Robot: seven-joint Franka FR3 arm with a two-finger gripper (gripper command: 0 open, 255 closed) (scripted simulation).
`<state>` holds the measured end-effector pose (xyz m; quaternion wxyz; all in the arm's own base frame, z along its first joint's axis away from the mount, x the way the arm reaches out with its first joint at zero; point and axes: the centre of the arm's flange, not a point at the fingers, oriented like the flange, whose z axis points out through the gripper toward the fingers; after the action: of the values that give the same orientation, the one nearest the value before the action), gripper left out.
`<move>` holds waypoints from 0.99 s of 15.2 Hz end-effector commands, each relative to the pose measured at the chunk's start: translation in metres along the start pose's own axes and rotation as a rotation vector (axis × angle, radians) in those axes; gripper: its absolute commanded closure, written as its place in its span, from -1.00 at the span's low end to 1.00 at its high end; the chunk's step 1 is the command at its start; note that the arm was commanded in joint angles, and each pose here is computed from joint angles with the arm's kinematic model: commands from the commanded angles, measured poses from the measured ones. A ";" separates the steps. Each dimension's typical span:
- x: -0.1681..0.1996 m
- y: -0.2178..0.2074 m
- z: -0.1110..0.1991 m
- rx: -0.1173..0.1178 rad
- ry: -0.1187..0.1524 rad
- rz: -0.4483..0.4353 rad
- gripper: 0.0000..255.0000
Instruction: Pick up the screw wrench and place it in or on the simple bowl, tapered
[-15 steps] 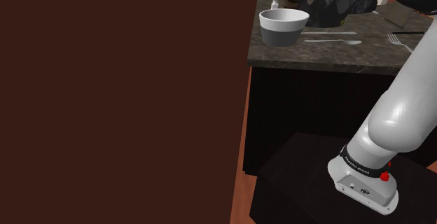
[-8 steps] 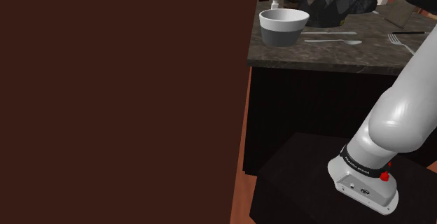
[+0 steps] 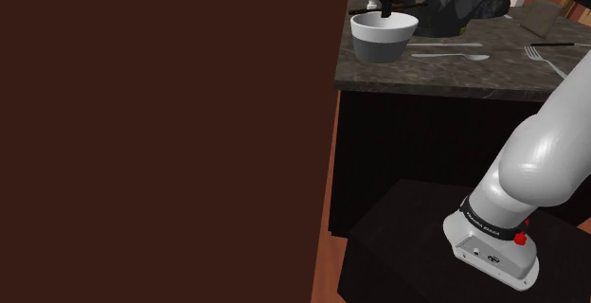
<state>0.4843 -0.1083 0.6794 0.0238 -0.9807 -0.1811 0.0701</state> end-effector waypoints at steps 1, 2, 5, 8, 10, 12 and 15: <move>0.000 0.000 0.002 0.000 0.000 0.000 1.00; 0.000 0.000 0.002 0.000 0.000 0.000 1.00; 0.000 0.000 0.002 0.000 0.000 0.000 1.00; 0.000 0.000 0.002 0.000 0.000 0.000 -1.00; 0.000 0.000 0.002 0.000 0.000 0.000 -1.00; 0.000 0.000 0.002 0.000 0.000 0.000 -1.00; 0.000 0.000 -0.038 0.000 0.000 0.000 -1.00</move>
<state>0.4905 -0.1093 0.7048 0.0238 -0.9807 -0.1809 0.0696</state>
